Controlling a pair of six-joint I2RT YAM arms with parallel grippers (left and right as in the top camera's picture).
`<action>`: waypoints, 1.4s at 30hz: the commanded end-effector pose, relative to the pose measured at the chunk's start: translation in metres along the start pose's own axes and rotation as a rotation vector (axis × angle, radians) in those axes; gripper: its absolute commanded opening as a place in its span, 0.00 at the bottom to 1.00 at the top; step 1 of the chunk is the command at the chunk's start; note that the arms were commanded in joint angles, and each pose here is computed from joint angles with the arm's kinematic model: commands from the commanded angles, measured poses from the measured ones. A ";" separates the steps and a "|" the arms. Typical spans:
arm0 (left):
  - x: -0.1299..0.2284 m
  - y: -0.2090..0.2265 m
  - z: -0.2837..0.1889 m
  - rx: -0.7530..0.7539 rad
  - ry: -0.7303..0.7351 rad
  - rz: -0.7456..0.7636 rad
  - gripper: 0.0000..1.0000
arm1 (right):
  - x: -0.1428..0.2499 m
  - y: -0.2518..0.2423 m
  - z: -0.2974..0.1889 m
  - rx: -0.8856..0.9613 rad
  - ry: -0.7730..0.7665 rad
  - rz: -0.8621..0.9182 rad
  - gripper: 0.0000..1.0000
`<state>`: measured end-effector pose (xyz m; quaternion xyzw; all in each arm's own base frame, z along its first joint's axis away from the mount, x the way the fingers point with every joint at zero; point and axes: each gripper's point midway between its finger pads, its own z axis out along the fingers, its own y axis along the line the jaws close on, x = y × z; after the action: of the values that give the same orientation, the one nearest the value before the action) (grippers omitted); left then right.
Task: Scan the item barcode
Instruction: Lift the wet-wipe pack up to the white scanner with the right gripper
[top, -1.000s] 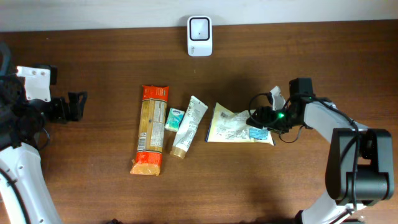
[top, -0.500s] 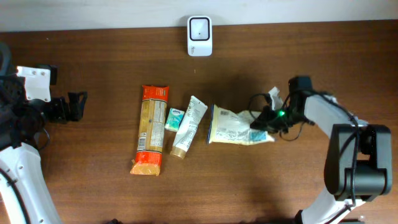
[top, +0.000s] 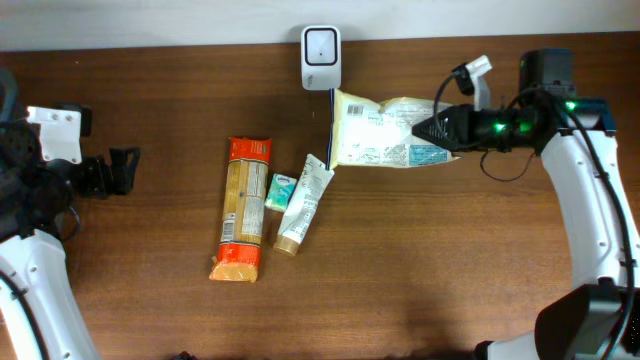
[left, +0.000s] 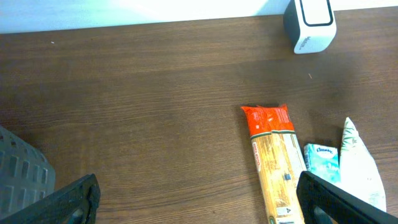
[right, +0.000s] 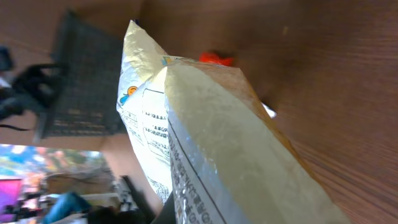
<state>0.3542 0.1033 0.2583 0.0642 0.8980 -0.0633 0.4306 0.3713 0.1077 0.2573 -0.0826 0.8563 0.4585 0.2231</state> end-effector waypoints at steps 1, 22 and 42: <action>-0.004 0.000 -0.002 0.006 -0.014 0.020 0.99 | -0.008 0.024 -0.018 -0.135 -0.049 -0.010 0.04; -0.004 0.000 -0.002 0.006 -0.014 0.020 0.99 | -0.116 -0.010 0.028 1.152 -0.217 -0.685 0.04; -0.004 0.000 -0.002 0.006 -0.015 0.020 0.99 | -0.201 -0.039 0.178 1.532 -0.028 -1.856 0.04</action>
<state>0.3543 0.1033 0.2588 0.0644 0.8978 -0.0630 0.4311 0.6143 0.2095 0.2180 -0.4833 0.5636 -0.4866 0.4605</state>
